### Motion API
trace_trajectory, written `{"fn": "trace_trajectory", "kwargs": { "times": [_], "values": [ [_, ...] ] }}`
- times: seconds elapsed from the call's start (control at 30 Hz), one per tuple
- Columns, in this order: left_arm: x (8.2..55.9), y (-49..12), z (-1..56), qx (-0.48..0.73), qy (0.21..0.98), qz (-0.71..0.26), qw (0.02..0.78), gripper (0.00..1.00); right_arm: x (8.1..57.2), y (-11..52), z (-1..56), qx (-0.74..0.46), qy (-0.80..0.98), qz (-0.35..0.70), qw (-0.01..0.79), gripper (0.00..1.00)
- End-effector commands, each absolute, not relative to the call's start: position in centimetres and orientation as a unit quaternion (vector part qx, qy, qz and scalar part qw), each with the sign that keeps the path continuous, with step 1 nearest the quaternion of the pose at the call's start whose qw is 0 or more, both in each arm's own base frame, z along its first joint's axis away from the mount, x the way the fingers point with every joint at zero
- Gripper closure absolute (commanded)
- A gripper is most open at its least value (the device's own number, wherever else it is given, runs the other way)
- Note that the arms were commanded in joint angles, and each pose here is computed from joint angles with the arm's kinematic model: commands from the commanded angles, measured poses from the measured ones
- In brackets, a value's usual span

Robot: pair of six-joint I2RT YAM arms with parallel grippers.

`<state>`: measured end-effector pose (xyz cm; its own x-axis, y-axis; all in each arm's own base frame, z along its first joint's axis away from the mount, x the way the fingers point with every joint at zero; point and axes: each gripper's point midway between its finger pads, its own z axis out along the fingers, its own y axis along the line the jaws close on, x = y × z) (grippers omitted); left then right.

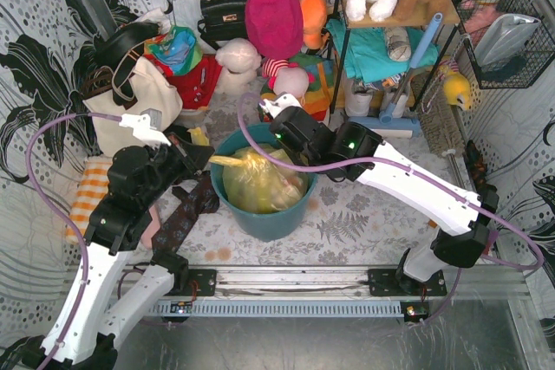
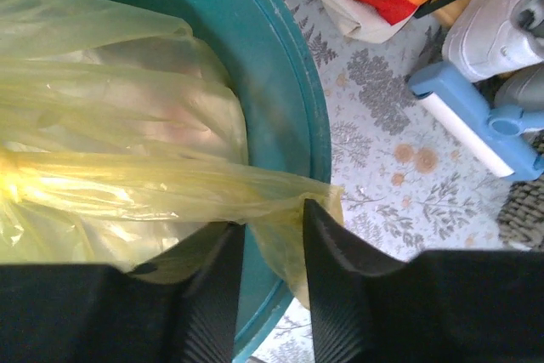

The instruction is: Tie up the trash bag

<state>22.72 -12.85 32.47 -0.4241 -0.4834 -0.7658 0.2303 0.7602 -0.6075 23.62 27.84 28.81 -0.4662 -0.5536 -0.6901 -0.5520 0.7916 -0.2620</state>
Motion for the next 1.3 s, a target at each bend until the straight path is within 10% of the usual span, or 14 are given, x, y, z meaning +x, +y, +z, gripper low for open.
{"fn": "trace_trajectory", "kwargs": {
  "times": [0.0,0.3,0.63,1.27],
  "values": [
    [23.0,-13.1,34.3,-0.072,0.753,-0.351,0.552,1.0,24.1,28.2,30.0,-0.317,0.85,0.004,0.42,0.71],
    [23.0,-13.2,34.2,-0.071,0.754,-0.351,0.551,1.0,24.3,28.0,31.4,-0.287,0.848,0.02,0.445,0.98],
    [22.9,-13.0,34.4,-0.072,0.751,-0.352,0.554,1.0,24.7,27.5,33.5,-0.214,0.842,0.055,0.493,1.0],
    [22.2,-9.6,34.4,-0.133,0.74,-0.297,0.588,1.0,26.2,18.9,37.7,-0.03,0.78,-0.199,0.592,1.0]
  ]
}}
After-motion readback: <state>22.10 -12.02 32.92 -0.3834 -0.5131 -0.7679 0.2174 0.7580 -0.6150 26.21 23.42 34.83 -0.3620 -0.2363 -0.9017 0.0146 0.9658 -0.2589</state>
